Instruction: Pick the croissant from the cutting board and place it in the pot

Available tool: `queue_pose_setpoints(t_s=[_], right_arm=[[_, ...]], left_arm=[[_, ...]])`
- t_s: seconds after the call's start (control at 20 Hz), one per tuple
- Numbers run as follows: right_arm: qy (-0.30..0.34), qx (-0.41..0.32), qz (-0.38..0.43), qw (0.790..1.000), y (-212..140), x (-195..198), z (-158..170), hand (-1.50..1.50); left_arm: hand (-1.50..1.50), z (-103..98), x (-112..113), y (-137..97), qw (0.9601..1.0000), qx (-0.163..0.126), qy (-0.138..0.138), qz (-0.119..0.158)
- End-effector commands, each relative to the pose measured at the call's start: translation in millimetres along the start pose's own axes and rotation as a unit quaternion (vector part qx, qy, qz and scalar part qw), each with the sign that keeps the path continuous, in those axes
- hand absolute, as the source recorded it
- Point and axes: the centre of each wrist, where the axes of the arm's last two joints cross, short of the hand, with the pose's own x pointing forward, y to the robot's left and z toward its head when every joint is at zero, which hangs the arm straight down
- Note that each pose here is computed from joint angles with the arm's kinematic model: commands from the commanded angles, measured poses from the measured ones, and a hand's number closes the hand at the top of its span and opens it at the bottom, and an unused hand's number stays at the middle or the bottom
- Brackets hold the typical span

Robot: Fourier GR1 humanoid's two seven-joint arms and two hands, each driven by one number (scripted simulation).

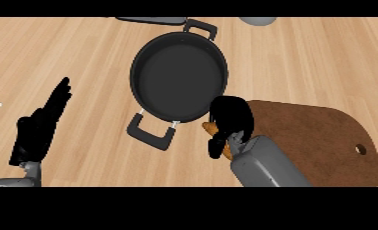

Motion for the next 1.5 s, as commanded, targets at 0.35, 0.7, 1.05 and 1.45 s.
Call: queue_pose_setpoints(t_s=[0.35, 0.7, 1.05, 1.45], right_arm=[[-0.159, -0.259, 0.050, 0.951, -11.4, 113.6, 89.4, 1.50], [-0.160, -0.359, -0.034, 0.919, -28.5, 133.6, 110.4, 1.50], [-0.167, -0.394, -0.110, 0.897, -62.3, 148.0, 109.1, 1.50], [-0.169, -0.411, -0.141, 0.885, -106.1, 167.3, 90.3, 1.50]], left_arm=[[0.00, -13.1, 8.6, -8.2, 0.9999, -0.013, 0.004, -0.005], [0.00, -15.5, 4.4, -7.2, 0.9998, -0.006, 0.015, -0.009], [0.00, -16.9, 8.8, -0.9, 0.9998, 0.017, 0.009, -0.001], [0.00, -14.9, -3.6, -1.4, 0.9998, 0.014, 0.012, -0.003]])
